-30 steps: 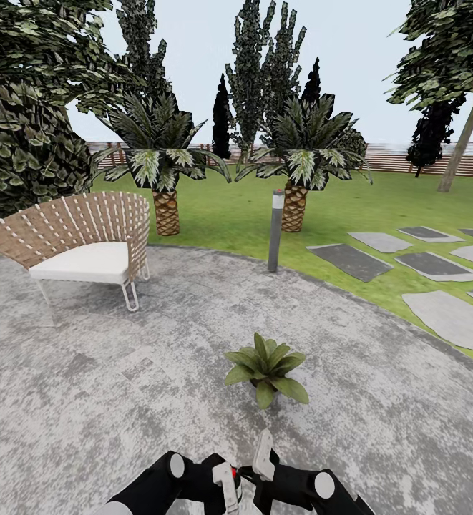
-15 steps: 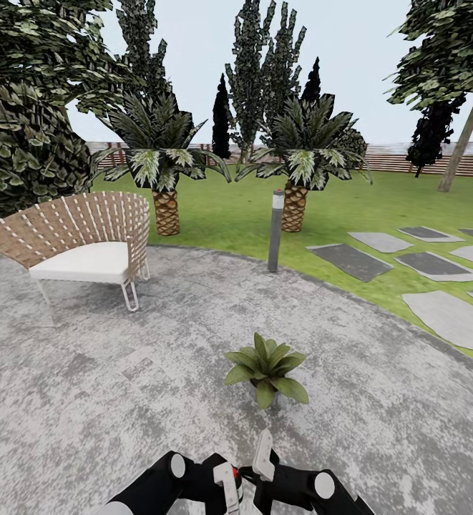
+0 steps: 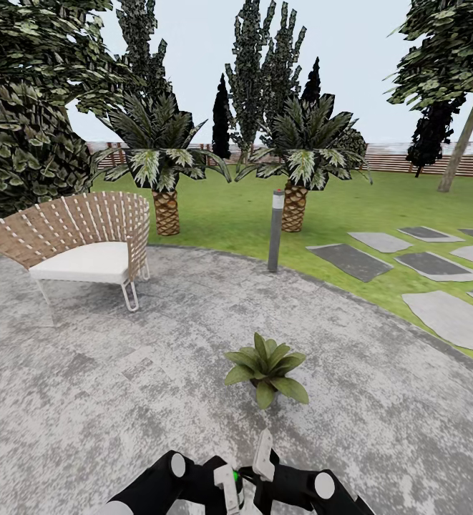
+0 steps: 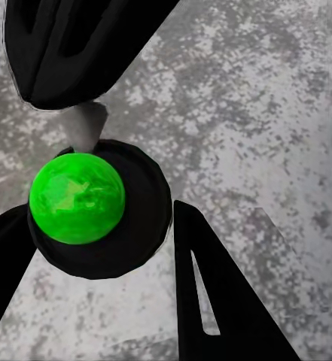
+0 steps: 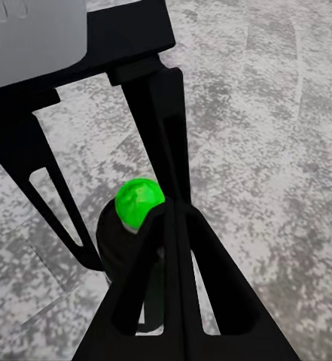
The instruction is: Pick up the pesticide atomizer in the garden and spray insectifuge to fully cover both potted plants in the garden.
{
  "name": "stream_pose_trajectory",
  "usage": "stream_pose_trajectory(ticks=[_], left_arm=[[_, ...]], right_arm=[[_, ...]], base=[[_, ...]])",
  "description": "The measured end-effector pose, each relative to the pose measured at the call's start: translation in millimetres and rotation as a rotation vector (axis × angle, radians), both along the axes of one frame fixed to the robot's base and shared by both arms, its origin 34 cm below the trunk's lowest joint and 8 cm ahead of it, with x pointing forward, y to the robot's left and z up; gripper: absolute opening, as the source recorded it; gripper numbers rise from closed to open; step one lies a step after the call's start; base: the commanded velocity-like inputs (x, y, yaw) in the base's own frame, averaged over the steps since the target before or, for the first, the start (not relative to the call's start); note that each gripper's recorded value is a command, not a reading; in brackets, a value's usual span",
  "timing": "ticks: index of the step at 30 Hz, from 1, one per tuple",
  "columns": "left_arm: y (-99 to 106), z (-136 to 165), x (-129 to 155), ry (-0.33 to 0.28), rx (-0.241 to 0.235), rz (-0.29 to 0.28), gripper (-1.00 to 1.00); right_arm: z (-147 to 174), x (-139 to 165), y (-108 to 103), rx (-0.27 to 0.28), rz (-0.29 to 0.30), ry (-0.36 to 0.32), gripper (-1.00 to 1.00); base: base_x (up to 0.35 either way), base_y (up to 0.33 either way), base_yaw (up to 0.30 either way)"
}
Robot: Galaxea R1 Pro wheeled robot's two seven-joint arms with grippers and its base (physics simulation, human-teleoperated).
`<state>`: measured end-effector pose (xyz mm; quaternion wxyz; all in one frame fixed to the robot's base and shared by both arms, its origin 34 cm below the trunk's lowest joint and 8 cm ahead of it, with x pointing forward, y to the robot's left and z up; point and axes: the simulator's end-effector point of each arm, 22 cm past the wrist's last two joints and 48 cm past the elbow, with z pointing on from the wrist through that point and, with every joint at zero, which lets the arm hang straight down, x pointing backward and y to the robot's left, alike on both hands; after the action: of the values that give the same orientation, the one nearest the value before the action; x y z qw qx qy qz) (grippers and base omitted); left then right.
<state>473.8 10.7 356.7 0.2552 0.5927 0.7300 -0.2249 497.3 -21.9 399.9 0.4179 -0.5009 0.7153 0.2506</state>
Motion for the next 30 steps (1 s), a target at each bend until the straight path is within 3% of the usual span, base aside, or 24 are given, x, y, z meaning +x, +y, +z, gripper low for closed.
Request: stream_pose_trajectory(ticks=[7, 14, 20, 24, 28, 29, 30], left_arm=[[18, -4, 7, -0.008, 0.027, 0.011, -1.0], [86, -18, 21, -0.002, 0.131, 0.066, -1.0], [121, -24, 27, -0.008, 0.178, 0.105, -1.0], [142, -27, 31, -0.012, 0.206, 0.138, -1.0], [157, -31, 34, 0.005, 0.225, 0.216, -1.0], [163, -31, 40, -0.006, 0.227, 0.259, -1.0], [167, -31, 45, -0.017, 0.227, 0.294, -1.0]], right_arm=[[0, 0, 0, 0.0, 0.0, 0.0, -1.0], [0, 0, 0, 0.0, 0.001, 0.001, -1.0], [1, 2, -2, 0.0, -0.005, -0.004, -1.0], [1, 7, -13, -0.012, -0.017, -0.014, -1.0], [-10, 13, -56, -0.072, -0.041, -0.019, -1.0], [-14, 15, -73, -0.096, -0.053, -0.019, 1.0], [-16, 18, -86, -0.11, -0.071, -0.021, 1.0]], base=[[0.0, 0.0, 0.0], [0.0, 0.0, 0.0], [0.0, 0.0, 0.0], [0.0, 0.0, 0.0], [0.0, 0.0, 0.0], [0.0, 0.0, 0.0], [0.0, 0.0, 0.0]])
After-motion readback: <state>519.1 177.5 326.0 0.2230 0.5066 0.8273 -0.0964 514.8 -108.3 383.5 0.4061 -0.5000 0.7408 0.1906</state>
